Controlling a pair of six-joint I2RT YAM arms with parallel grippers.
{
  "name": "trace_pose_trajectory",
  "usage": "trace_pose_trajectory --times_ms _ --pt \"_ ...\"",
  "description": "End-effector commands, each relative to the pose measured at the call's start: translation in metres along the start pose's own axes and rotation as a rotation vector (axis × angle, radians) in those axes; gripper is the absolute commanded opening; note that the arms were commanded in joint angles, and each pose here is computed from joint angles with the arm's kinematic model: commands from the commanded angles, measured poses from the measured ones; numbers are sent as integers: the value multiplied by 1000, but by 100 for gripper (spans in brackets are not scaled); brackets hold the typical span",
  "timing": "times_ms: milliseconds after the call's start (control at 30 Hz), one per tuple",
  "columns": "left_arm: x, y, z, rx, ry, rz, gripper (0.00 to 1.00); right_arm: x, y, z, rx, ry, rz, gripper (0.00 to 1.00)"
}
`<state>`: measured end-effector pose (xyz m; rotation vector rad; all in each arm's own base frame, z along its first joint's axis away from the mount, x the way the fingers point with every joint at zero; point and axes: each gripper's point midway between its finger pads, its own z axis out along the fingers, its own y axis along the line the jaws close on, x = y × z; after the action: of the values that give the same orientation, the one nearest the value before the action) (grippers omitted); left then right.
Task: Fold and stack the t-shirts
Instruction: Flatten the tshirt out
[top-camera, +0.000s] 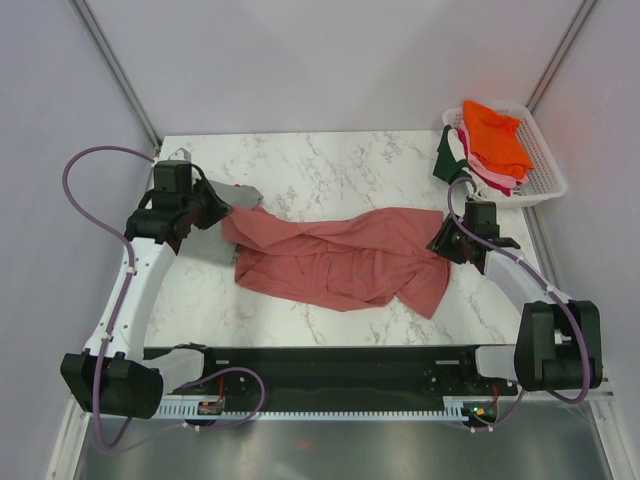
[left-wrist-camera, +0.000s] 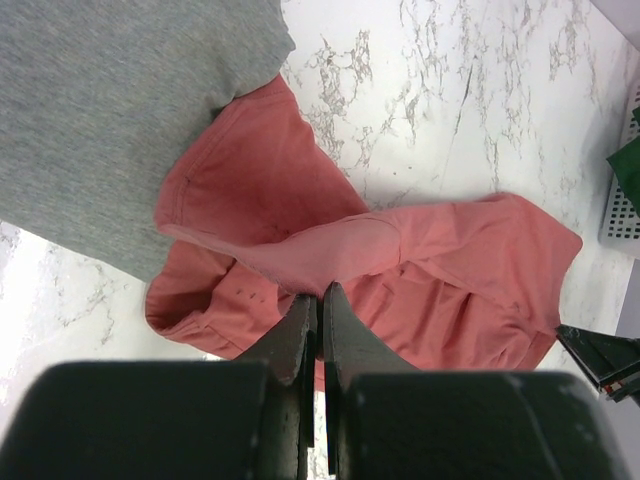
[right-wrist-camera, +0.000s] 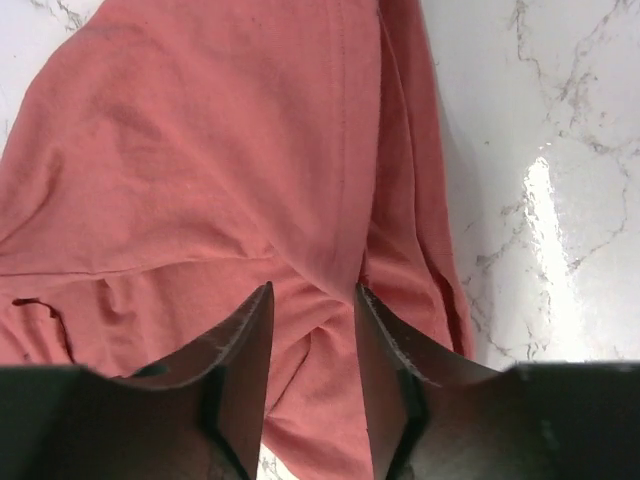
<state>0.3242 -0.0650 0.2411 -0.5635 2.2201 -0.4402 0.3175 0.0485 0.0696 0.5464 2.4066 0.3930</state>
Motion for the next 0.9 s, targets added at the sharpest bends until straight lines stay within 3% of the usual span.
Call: trace_pose_trajectory --times_ms 0,100,500,533,600,767,867 --pt "-11 -5 -5 35 -54 38 2 -2 6 -4 -38 -19 -12 47" --pt "-12 -4 -5 31 -57 41 2 2 5 -3 -41 -13 -8 54" --pt "-13 -4 -6 31 -63 41 2 8 -13 16 24 -28 45 56" --pt "-13 -4 -6 32 -64 43 2 4 -10 18 15 -40 54 63" --pt "-12 -3 -6 30 -61 42 2 3 -7 21 3 -40 76 67" --pt "-12 -3 -6 29 -60 42 2 0 -4 32 -7 -40 111 65" --pt "-12 -3 -5 29 -60 44 2 0 -4 38 -7 -38 129 57"
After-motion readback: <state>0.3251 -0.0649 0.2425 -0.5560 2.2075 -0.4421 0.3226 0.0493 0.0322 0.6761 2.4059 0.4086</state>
